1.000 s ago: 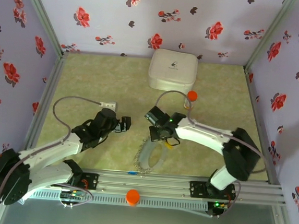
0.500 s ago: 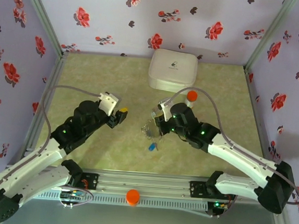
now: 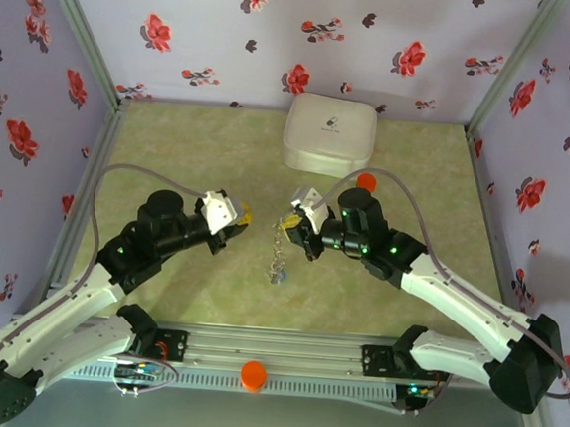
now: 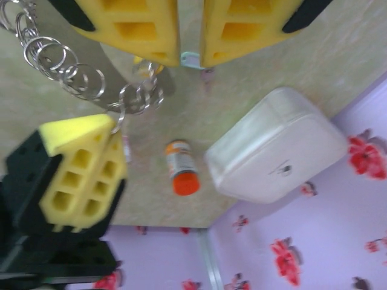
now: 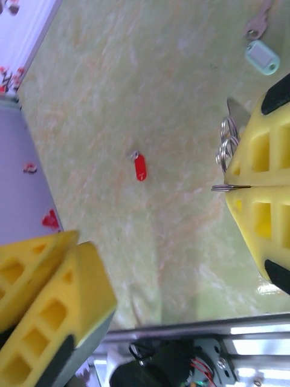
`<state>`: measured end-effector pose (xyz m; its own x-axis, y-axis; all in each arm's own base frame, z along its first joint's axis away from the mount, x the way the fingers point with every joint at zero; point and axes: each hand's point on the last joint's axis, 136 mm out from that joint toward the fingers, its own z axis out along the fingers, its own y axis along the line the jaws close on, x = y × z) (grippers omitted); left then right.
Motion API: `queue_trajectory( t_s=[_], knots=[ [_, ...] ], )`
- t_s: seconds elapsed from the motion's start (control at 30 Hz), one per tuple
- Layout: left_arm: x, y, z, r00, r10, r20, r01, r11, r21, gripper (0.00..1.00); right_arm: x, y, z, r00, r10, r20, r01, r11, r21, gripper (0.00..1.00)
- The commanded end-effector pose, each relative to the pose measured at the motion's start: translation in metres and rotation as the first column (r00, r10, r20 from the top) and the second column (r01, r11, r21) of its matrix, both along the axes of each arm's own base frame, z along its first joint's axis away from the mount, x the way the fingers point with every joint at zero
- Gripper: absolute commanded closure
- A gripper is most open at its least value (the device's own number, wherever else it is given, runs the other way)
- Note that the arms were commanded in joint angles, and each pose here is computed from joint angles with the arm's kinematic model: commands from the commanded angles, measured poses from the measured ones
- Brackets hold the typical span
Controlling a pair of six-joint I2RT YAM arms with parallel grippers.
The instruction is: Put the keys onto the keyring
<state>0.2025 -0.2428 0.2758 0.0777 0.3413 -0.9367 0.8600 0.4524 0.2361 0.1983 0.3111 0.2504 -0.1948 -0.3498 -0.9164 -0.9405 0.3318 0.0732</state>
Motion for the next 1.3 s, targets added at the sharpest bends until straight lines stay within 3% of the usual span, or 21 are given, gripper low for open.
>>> queue_trajectory(
  t_s=[0.0, 0.23, 0.53, 0.9, 1.1, 1.2, 1.27],
  knots=[
    [-0.034, -0.016, -0.006, 0.978, -0.208, -0.033, 0.208, 0.978, 0.014, 0.87, -0.017, 0.004, 0.028, 0.984, 0.119, 0.134, -0.13, 0.988, 0.078, 1.0],
    [-0.059, -0.036, -0.026, 0.922, -0.359, -0.142, 0.36, 0.933, -0.021, 0.87, -0.044, 0.006, 0.035, 0.948, 0.26, 0.185, -0.284, 0.952, 0.115, 1.0],
    [-0.063, -0.043, -0.033, 0.912, -0.386, -0.138, 0.383, 0.923, -0.045, 0.79, -0.051, 0.011, 0.034, 0.932, 0.298, 0.206, -0.322, 0.942, 0.094, 1.0],
    [-0.063, -0.043, -0.035, 0.912, -0.386, -0.141, 0.386, 0.922, -0.031, 0.82, -0.061, 0.017, 0.023, 0.914, 0.355, 0.197, -0.37, 0.928, 0.04, 1.0],
    [-0.064, -0.044, -0.035, 0.907, -0.392, -0.157, 0.39, 0.92, -0.044, 0.87, -0.062, 0.021, 0.019, 0.912, 0.361, 0.194, -0.373, 0.928, 0.025, 1.0],
    [-0.065, -0.044, -0.036, 0.903, -0.398, -0.161, 0.396, 0.917, -0.044, 0.99, -0.063, 0.022, 0.019, 0.91, 0.365, 0.195, -0.377, 0.926, 0.025, 1.0],
    [-0.065, -0.044, -0.035, 0.904, -0.401, -0.148, 0.4, 0.916, -0.039, 1.0, -0.061, 0.02, 0.021, 0.915, 0.349, 0.205, -0.361, 0.932, 0.027, 1.0]
  ],
)
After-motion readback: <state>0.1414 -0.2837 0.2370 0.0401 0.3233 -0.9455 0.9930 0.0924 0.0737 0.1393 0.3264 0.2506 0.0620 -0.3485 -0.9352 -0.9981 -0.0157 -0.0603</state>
